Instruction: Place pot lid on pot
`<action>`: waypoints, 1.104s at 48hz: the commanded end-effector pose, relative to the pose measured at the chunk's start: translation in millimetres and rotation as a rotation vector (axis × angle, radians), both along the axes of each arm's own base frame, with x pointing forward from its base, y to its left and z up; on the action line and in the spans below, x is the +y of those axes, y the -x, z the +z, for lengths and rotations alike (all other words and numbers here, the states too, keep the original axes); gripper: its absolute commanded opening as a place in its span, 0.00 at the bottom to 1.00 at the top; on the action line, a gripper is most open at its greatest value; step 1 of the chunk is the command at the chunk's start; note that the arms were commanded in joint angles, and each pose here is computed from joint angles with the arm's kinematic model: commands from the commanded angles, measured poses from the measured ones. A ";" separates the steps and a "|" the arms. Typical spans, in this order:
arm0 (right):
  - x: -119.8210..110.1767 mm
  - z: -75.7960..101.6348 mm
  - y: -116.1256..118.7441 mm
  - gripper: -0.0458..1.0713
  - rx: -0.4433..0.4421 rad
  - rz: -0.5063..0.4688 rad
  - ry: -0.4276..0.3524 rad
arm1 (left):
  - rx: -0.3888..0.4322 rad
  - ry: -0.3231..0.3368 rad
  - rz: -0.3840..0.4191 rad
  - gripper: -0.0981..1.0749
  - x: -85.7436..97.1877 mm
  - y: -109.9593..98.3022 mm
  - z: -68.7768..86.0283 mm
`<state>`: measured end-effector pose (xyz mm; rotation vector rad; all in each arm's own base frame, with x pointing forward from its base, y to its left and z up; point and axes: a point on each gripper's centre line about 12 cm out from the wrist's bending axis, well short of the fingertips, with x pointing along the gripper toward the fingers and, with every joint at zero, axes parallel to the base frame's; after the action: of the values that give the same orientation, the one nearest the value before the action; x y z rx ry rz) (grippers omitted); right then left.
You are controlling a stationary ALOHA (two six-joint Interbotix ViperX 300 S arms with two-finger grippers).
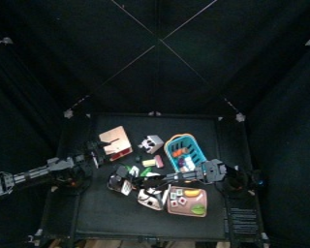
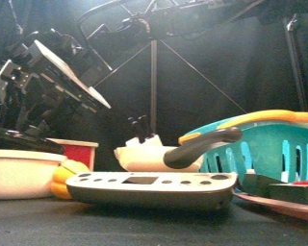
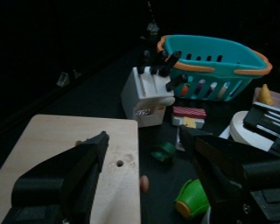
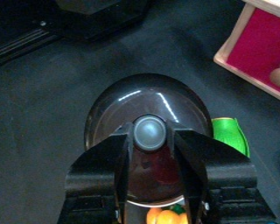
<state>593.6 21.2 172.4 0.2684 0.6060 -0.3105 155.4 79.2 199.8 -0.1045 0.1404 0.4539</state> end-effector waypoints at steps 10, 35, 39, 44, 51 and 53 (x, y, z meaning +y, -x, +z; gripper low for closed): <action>-0.3 23.6 -3.0 0.57 -0.050 0.000 -0.008 | -0.012 -0.007 -0.002 0.92 0.7 -1.8 4.9; -2.4 20.3 -1.1 0.57 -0.027 -0.017 -0.001 | -0.010 -0.007 -0.002 0.92 0.5 -1.6 4.3; -2.4 19.4 -1.2 0.57 -0.026 -0.017 -0.001 | -0.009 -0.006 -0.002 0.92 0.6 -1.8 4.0; -2.3 18.5 -1.3 0.57 -0.024 -0.017 0.000 | -0.010 -0.007 -0.002 0.92 0.5 -1.6 4.3; -2.3 14.9 -1.6 0.57 -0.018 -0.017 0.000 | -0.010 -0.007 -0.002 0.92 0.5 -1.6 4.3; -2.3 12.5 -1.6 0.58 -0.013 -0.016 0.002 | -0.010 -0.007 -0.002 0.92 0.5 -1.6 4.3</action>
<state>592.4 19.5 160.7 0.2643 0.6395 -0.3339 155.4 79.2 199.6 -0.1035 0.1423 0.4538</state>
